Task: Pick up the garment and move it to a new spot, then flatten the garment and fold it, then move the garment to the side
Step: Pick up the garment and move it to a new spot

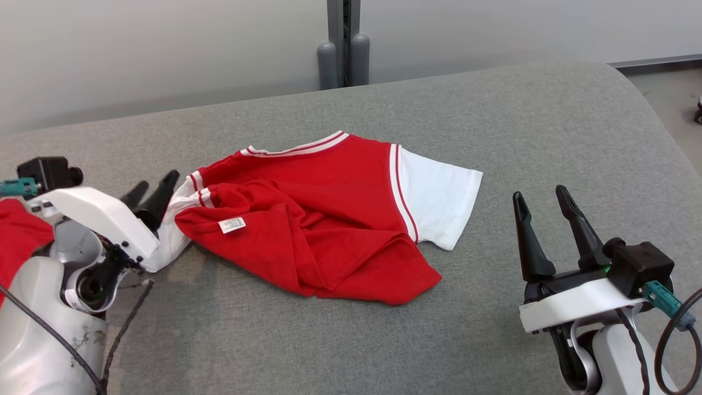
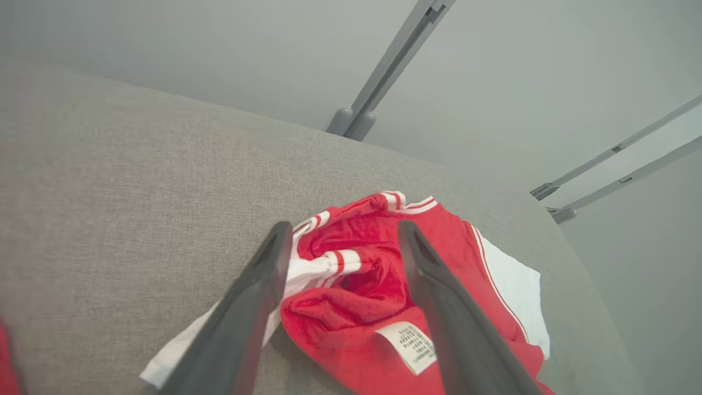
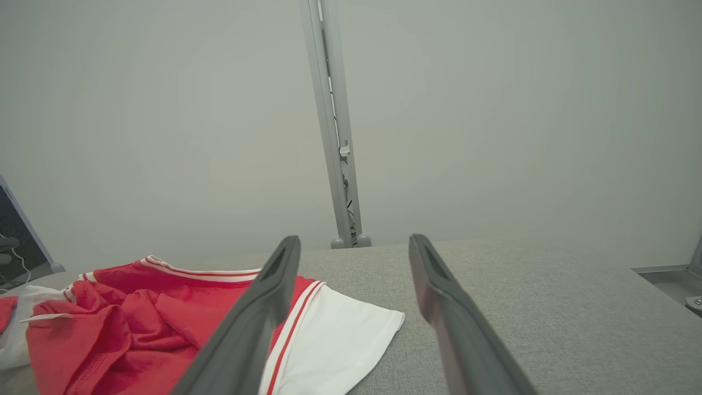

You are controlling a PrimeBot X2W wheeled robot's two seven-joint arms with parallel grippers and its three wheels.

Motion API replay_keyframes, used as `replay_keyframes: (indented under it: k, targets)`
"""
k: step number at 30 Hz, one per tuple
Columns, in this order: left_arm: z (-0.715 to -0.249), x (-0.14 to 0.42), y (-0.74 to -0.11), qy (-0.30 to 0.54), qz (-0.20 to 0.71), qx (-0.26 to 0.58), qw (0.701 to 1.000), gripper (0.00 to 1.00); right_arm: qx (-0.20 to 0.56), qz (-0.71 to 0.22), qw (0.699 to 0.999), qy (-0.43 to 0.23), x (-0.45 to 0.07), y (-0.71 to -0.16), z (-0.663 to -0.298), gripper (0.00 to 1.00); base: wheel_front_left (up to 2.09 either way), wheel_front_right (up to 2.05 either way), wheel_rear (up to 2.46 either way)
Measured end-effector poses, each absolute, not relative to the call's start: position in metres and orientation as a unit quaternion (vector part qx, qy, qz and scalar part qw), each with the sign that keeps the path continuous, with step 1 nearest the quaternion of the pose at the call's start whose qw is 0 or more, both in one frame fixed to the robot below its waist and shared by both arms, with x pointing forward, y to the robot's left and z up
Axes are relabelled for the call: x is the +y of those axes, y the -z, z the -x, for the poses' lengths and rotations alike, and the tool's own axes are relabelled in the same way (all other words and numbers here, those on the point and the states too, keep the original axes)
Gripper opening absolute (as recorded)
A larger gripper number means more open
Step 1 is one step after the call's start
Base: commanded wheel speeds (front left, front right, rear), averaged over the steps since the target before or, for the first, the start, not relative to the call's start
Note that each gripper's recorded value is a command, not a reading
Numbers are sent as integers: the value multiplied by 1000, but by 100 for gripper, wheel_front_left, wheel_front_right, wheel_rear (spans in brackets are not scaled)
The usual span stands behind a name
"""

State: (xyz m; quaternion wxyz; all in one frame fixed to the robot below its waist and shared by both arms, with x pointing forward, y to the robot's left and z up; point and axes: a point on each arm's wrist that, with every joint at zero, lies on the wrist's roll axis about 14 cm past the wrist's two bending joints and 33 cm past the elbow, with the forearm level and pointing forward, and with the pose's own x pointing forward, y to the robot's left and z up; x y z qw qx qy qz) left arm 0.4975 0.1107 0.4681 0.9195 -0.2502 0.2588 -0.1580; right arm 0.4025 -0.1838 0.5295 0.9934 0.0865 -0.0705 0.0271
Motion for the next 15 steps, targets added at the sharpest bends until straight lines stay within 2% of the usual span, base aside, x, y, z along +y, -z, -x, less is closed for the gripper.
replay_keyframes:
  k: [10, 15]
  targets:
    - [-487, 118, -525, 174, 190, 110, 960, 100, -76, -81, 993, -36, -179, -534, -400, 100, 0, 0, 0]
    - [-472, 122, -538, 163, 196, 53, 965, 100, -79, -78, 993, -40, -178, -537, -396, 100, 0, 0, 0]
